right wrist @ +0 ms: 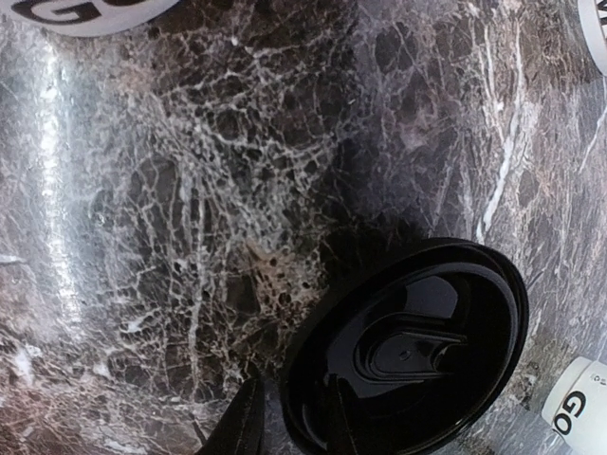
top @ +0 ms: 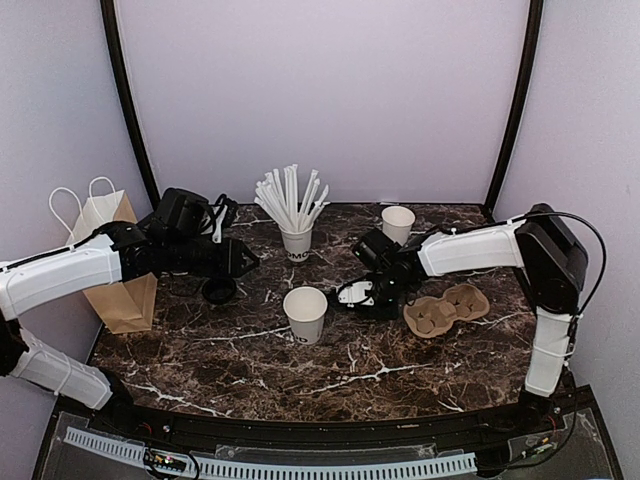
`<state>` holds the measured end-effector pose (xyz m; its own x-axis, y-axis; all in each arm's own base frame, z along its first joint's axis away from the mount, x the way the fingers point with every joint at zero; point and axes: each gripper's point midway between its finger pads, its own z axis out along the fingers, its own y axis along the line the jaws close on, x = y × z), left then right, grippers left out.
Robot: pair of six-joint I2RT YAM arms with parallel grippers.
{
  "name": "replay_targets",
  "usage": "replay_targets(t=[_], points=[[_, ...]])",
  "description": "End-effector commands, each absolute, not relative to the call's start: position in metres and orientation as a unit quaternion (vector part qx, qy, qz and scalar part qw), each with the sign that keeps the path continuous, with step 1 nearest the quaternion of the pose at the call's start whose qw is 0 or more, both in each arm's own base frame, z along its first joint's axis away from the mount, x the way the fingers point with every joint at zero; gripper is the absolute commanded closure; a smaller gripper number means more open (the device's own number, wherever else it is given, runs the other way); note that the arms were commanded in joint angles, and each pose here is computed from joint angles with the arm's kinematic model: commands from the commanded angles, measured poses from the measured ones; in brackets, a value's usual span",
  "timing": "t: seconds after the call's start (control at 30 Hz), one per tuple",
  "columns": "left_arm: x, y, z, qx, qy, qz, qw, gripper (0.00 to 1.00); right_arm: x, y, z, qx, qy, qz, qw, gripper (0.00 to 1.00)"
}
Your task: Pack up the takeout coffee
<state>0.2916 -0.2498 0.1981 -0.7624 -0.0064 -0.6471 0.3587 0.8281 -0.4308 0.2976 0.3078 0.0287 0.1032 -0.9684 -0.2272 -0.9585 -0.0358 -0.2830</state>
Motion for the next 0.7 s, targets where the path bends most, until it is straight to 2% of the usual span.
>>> replay_targets(t=[0.0, 0.2, 0.37, 0.5, 0.6, 0.63, 0.67], points=[[0.288, -0.248, 0.201, 0.1, 0.897, -0.276, 0.33, 0.62, 0.304, 0.309, 0.028, -0.714, 0.673, -0.022, 0.195, 0.8], [0.293, -0.244, 0.215, 0.101, 0.887, -0.272, 0.36, 0.62, 0.306, 0.315, 0.045, -0.708, 0.671, -0.011, 0.222, 0.94], [0.293, -0.245, 0.234, 0.118, 0.859, -0.288, 0.407, 0.62, 0.304, 0.324, 0.091, -0.684, 0.683, 0.047, 0.253, 0.95], [0.283, -0.259, 0.265, 0.17, 0.793, -0.327, 0.485, 0.59, 0.293, 0.338, 0.164, -0.645, 0.685, 0.165, 0.295, 0.95], [0.264, -0.27, 0.297, 0.225, 0.711, -0.351, 0.567, 0.56, 0.271, 0.351, 0.23, -0.611, 0.661, 0.304, 0.313, 0.95], [0.26, -0.27, 0.307, 0.23, 0.693, -0.354, 0.585, 0.5, 0.265, 0.352, 0.249, -0.6, 0.65, 0.344, 0.314, 0.94], [0.255, -0.273, 0.316, 0.245, 0.668, -0.353, 0.607, 0.48, 0.259, 0.355, 0.268, -0.592, 0.637, 0.381, 0.314, 0.94]])
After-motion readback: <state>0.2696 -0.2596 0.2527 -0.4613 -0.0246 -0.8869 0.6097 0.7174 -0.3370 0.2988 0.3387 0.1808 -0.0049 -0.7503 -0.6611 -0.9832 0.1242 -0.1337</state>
